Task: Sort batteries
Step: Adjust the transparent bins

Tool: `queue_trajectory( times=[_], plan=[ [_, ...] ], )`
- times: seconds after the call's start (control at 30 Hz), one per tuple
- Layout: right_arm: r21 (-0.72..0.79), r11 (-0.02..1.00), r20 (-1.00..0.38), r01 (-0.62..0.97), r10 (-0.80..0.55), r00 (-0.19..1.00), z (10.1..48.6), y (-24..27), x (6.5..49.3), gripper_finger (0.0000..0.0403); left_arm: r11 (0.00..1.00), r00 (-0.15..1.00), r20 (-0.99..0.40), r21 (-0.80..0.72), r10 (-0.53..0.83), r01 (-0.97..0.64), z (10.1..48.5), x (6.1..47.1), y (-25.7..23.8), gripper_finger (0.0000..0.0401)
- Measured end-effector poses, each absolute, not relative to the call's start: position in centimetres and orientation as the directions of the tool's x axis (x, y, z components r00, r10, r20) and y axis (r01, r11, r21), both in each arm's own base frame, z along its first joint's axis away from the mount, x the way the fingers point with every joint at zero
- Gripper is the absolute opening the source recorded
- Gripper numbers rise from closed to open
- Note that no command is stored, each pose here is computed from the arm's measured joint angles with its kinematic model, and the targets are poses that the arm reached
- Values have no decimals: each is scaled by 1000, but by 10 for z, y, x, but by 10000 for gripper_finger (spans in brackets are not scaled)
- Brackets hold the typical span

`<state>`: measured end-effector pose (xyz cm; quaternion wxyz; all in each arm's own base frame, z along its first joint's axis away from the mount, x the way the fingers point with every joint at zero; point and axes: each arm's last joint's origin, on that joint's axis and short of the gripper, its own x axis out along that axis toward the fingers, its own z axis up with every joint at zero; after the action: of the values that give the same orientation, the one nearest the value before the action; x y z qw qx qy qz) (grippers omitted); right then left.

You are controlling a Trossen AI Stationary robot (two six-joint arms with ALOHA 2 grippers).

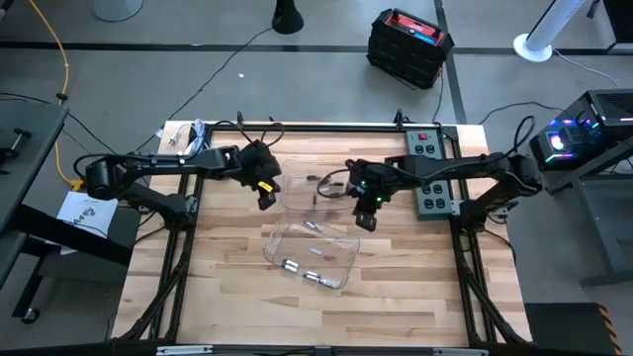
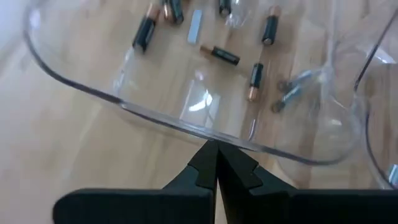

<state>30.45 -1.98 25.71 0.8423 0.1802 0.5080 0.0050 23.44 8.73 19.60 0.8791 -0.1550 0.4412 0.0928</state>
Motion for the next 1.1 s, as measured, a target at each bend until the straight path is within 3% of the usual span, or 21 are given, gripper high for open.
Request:
queue_trajectory(
  times=[0.17, 0.3, 0.47, 0.6, 0.7, 1.1],
  plan=[
    [296, 925, -915, 237, 204, 348, 261, -13, 284, 0, 952, 591, -806, -159, 29, -263, 200, 230, 87, 0],
    [309, 932, -935, 191, 261, 240, 254, 15, 276, 0, 945, 546, -838, -169, 12, -280, 210, 210, 83, 0],
    [371, 914, -909, 164, 321, 267, 239, 53, 277, 0, 942, 548, -832, -246, -84, -229, 229, 177, 62, 0],
    [437, 879, -864, 191, 351, 362, 230, 70, 286, 0, 927, 547, -821, -319, -167, -196, 216, 159, 38, 0],
    [458, 861, -843, 222, 340, 417, 224, 78, 292, 0, 927, 577, -795, -337, -185, -167, 207, 162, 28, 0],
    [378, 883, -869, 278, 236, 435, 207, 63, 306, 0, 947, 677, -699, -321, -230, -10, 167, 208, 23, 0]
  ],
)
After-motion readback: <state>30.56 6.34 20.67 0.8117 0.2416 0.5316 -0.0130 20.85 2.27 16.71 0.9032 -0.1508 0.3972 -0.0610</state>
